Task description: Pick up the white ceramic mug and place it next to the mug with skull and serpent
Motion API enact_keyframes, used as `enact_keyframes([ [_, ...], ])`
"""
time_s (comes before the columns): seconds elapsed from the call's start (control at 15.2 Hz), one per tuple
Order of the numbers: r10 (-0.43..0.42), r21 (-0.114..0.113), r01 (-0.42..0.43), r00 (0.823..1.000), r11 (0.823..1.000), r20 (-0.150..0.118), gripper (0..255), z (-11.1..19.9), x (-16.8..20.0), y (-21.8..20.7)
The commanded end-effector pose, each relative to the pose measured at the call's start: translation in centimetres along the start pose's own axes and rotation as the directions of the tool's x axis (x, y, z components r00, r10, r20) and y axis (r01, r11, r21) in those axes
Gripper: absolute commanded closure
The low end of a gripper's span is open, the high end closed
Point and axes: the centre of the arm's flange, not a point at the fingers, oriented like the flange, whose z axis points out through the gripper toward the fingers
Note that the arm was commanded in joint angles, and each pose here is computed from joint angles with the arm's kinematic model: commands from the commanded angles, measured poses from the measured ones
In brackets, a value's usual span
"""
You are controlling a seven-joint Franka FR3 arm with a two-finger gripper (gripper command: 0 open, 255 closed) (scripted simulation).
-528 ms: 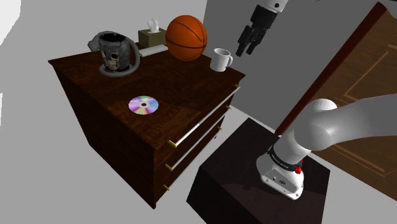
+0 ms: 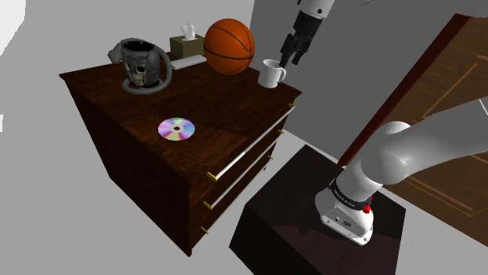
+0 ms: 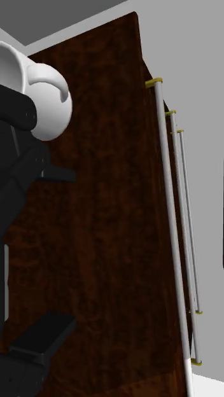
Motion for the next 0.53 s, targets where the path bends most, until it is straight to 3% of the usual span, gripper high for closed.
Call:
enact_keyframes([
  [0.0, -0.005, -0.010, 0.005, 1.000, 1.000, 0.008, 0, 1.1, 2.0, 1.4],
  [0.46, -0.019, -0.043, 0.021, 0.999, 0.999, 0.036, 0, 4.4, 9.1, 6.3],
])
